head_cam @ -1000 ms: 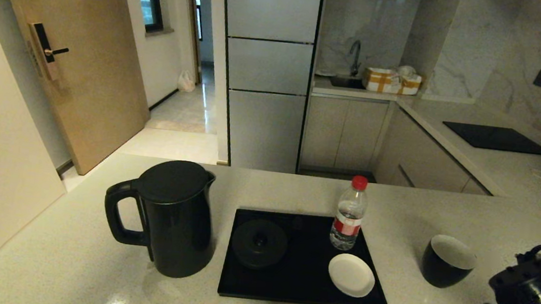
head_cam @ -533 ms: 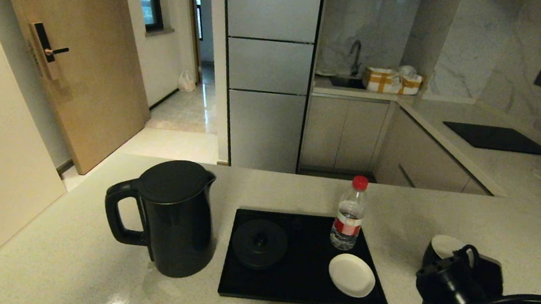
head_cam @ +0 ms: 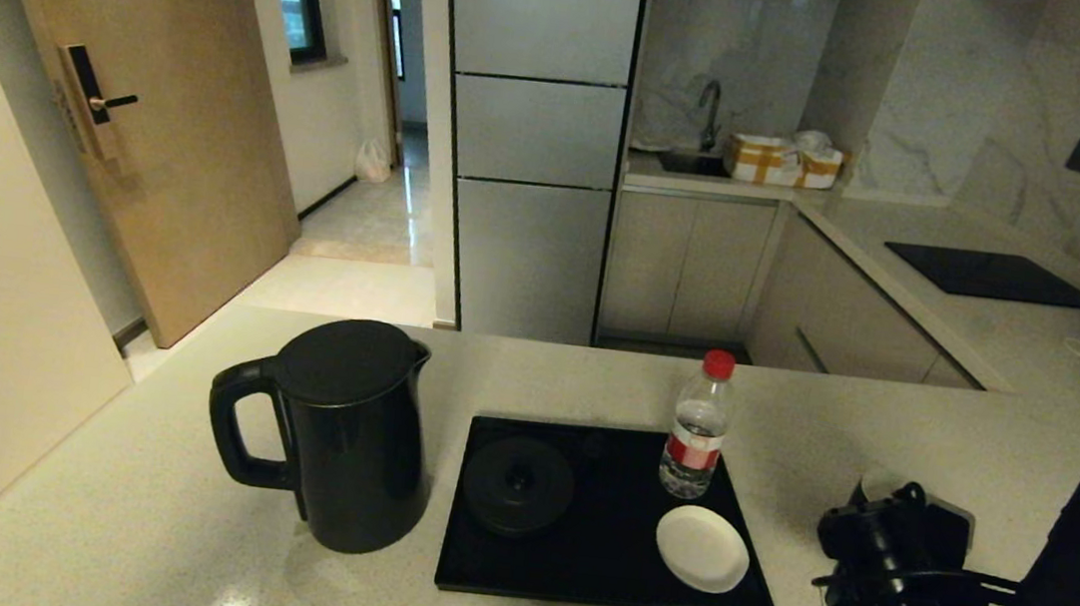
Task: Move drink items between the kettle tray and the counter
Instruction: Return the tea cup to its original position
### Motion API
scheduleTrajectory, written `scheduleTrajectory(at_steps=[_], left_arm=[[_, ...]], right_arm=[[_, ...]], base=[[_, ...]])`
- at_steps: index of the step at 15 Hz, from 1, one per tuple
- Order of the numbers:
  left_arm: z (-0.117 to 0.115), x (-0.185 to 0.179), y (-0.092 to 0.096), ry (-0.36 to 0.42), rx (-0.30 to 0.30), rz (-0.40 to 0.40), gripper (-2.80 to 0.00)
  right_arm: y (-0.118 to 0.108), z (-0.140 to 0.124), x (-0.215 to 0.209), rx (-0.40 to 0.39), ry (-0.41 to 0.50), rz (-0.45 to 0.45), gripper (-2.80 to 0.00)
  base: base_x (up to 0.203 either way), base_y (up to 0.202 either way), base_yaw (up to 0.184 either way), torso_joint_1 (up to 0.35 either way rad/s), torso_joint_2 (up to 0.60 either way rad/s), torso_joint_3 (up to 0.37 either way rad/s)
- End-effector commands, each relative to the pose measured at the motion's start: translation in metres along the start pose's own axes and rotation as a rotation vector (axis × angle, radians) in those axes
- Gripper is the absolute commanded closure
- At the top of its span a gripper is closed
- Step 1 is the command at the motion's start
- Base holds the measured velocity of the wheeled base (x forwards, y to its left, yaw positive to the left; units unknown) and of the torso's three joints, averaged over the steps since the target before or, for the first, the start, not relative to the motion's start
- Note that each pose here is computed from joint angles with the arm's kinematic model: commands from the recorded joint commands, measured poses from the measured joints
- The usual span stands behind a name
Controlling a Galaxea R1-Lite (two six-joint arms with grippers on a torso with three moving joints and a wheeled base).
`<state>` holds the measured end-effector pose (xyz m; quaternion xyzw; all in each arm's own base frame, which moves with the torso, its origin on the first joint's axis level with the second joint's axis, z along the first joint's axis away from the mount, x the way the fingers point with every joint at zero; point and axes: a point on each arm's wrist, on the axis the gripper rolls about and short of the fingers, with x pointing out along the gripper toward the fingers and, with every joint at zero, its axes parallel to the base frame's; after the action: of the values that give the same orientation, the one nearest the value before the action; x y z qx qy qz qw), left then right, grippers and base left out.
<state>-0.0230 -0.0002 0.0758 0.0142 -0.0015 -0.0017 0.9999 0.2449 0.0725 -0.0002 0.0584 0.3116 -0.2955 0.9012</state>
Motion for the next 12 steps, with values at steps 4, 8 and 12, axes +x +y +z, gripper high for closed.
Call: scheduleTrajectory(at_steps=[4,8,12], left_arm=[[0.0,0.0,0.0,-0.002,0.001,0.0,0.0],[0.0,0.0,0.0,0.0,0.001,0.0,0.0],[0.0,0.0,0.0,-0.001,0.001,0.0,0.0]], right_arm=[[-0.002,0.016,0.037,-0.034,-0.109,0.042,-2.8],[0.005,0.011,0.048,-0.057,-0.117,0.061,-2.8],[0.008,0.01,0.053,-0.058,-0.113,0.063,-2.8]], base=[[0.0,0.0,0.0,0.0,0.0,0.0],[0.0,0.0,0.0,0.0,0.0,0.0],[0.0,0.0,0.0,0.0,0.0,0.0]])
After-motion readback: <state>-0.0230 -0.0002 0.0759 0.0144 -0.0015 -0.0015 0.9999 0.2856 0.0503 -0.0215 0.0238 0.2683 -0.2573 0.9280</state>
